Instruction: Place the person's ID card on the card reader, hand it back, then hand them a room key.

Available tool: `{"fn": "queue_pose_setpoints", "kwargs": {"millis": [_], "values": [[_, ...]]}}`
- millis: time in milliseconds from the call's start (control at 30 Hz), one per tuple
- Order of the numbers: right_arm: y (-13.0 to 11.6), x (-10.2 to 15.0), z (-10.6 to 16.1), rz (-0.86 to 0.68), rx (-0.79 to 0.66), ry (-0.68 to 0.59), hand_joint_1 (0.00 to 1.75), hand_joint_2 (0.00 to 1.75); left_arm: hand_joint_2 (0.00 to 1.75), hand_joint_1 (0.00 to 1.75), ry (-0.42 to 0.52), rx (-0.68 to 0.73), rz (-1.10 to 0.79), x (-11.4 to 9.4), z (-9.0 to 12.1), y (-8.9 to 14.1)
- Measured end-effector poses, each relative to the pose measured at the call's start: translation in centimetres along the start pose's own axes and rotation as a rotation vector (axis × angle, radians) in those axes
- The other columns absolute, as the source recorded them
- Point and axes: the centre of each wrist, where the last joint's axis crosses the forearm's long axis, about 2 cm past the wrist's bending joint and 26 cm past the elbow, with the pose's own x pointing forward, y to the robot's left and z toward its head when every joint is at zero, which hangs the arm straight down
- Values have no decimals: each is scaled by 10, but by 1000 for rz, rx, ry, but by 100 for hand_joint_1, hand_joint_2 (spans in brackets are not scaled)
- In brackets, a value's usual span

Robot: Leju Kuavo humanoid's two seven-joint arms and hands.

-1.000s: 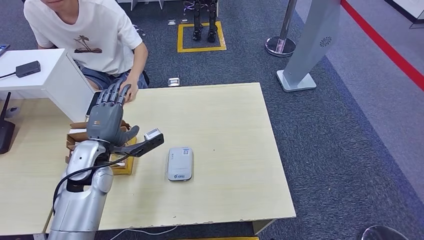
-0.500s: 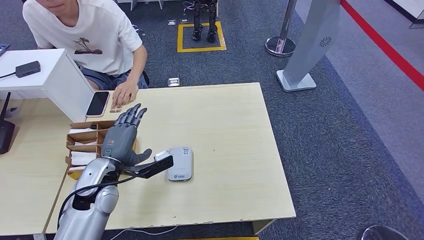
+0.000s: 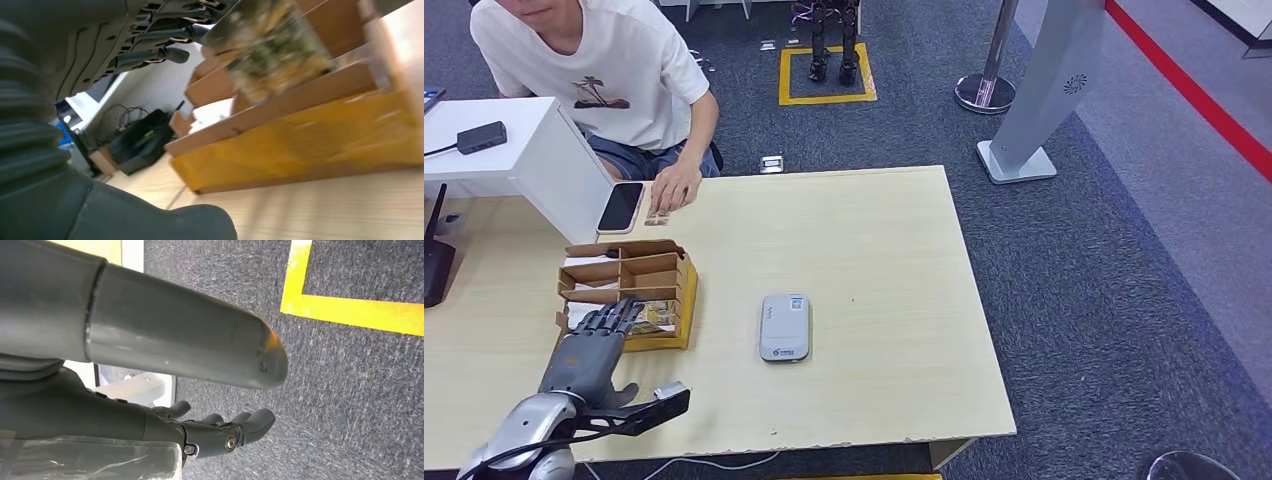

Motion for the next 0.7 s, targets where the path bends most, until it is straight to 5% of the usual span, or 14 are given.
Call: {"fn": "queue_pose_setpoints", "kwargs": {"millis": [200, 700], "values": [[0, 0, 0, -2, 2, 1, 0, 0, 175, 0, 35, 9, -35, -12, 8, 4], [-1, 2, 0, -2, 1, -6, 0, 0, 175, 0, 36, 52, -36, -3, 6, 5]]}}
